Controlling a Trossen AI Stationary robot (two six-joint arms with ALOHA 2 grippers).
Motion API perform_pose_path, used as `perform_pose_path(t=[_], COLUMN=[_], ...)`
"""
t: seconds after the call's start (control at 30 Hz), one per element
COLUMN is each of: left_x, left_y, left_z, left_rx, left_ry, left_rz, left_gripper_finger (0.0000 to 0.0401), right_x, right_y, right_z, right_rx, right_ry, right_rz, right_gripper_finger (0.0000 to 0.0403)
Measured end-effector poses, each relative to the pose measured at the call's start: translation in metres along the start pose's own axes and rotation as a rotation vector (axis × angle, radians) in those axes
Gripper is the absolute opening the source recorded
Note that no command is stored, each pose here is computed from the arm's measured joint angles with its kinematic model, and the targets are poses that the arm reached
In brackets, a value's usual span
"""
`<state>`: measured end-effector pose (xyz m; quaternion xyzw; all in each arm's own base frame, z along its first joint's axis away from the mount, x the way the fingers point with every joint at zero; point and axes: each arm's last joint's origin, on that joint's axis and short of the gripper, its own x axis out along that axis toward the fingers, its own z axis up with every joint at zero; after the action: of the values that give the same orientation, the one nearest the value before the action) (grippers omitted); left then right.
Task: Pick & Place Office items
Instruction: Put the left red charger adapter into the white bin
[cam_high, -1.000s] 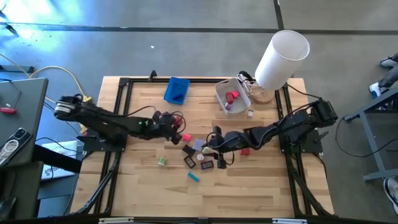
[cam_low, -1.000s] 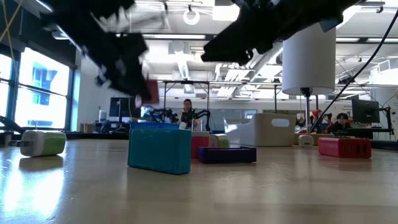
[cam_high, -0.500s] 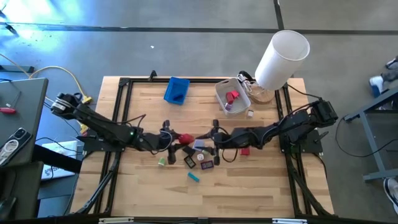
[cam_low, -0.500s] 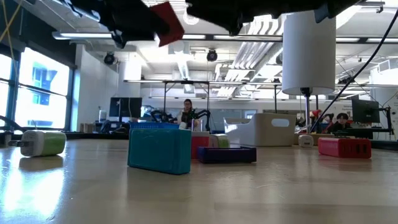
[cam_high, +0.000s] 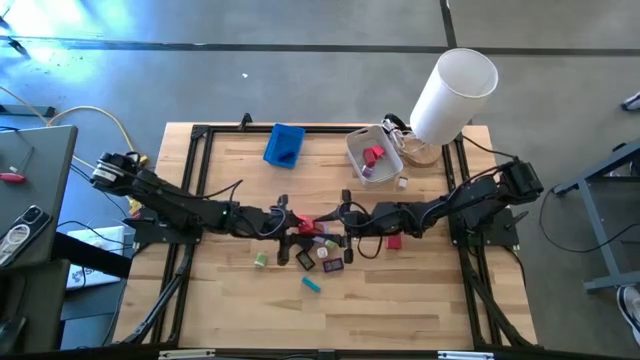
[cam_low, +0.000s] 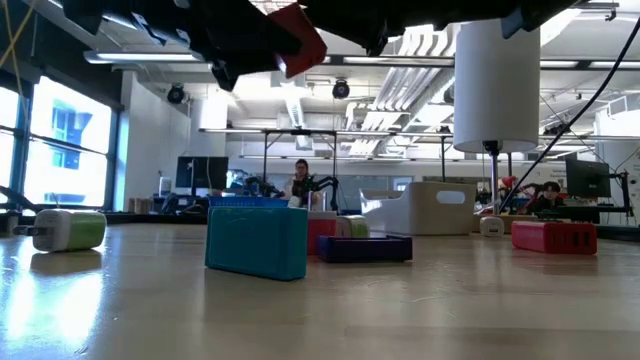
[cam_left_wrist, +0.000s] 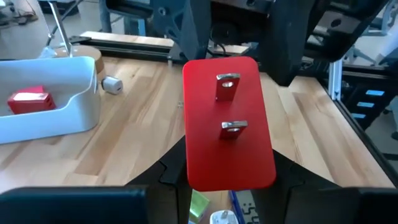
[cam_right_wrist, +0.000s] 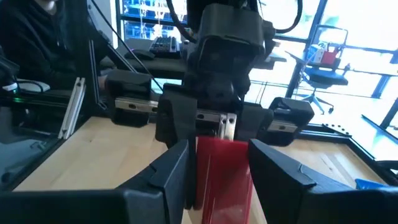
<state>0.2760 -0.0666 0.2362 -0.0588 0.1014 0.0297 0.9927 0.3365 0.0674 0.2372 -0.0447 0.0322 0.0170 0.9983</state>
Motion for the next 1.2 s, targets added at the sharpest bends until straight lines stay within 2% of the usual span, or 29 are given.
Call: perform_pose_path(t=[0.43,0.7,0.87,1.2], left_x=[0.011,0.011,0.011,0.011], left_y=[-0.001,-0.001,-0.001,-0.002], left_z=[-0.008,-0.008,-0.005,-0.006], left_rx=[0.022,0.037,0.036,0.04], left_ry=[-0.012,-0.017,-0.031,-0.022], left_rz=[-0.012,-0.019,-0.022,-0.028], left_gripper_finger=[0.0111,0.0111,0.0111,0.0111], right_x=[0.003,0.003,0.003,0.003], right_y=[-0.01,-0.01,-0.01,-0.01], right_z=[-0.009,-0.011,-0.014,-0.015], right_rx=[0.091,0.056,0.03,0.035], right_ry=[0.062,0.093,0.112,0.113], right_rz=[-0.018,-0.084,-0.078,-0.068], right_gripper_finger=[0.0153,0.0153,0.0156,0.0216])
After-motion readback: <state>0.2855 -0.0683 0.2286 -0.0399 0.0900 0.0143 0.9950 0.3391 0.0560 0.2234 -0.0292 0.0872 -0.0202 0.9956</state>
